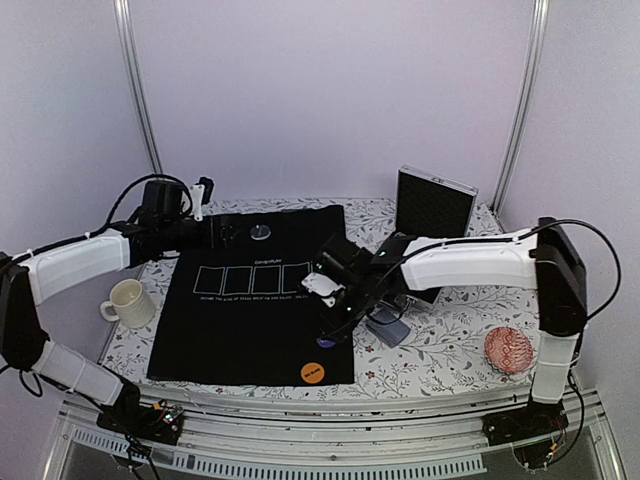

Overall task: Distribute texas hold em gaming equipment
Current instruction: Pick up the big blind button from the poker table mat.

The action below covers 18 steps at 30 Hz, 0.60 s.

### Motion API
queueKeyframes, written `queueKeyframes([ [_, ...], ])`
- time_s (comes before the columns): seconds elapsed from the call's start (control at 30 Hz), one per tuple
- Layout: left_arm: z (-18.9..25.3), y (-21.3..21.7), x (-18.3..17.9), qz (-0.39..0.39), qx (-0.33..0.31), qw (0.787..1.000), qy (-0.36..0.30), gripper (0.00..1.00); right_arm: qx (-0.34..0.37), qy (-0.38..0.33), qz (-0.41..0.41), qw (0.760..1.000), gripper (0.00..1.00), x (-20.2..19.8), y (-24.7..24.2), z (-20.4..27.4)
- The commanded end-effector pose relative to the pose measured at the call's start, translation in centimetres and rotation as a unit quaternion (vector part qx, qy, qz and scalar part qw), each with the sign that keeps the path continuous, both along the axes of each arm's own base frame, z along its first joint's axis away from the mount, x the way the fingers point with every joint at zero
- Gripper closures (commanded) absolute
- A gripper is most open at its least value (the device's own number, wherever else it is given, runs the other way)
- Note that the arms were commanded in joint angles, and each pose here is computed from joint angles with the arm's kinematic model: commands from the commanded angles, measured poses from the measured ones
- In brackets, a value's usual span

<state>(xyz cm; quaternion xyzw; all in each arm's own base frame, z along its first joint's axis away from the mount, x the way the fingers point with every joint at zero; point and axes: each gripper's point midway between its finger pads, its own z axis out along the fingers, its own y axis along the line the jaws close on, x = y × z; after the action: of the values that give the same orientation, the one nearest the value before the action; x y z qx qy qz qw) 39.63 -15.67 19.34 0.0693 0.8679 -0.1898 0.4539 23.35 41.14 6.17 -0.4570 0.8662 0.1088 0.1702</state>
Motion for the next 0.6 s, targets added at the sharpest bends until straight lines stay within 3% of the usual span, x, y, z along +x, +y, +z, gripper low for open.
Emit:
queueKeyframes([
  [0.0, 1.4, -5.6, -4.6, -0.114, 0.027, 0.993, -0.021, 0.06, 0.089, -0.012, -0.039, 0.995, 0.41, 1.6, -1.4, 6.0],
  [0.17, -1.7, -12.7, -12.7, -0.271, 0.084, 0.957, 0.049, 0.04, 0.058, -0.015, -0.141, 0.988, 0.38, 3.9, -7.3, 5.1],
  [0.33, -7.9, -15.9, -20.0, -0.366, 0.204, 0.901, 0.114, 0.02, 0.066, -0.026, -0.209, 0.975, 0.37, 5.4, -10.7, 5.6],
  [0.57, -12.5, -19.4, -21.6, -0.390, 0.240, 0.874, 0.163, 0.05, 0.062, -0.012, -0.219, 0.974, 0.36, 5.1, -11.5, 3.9],
])
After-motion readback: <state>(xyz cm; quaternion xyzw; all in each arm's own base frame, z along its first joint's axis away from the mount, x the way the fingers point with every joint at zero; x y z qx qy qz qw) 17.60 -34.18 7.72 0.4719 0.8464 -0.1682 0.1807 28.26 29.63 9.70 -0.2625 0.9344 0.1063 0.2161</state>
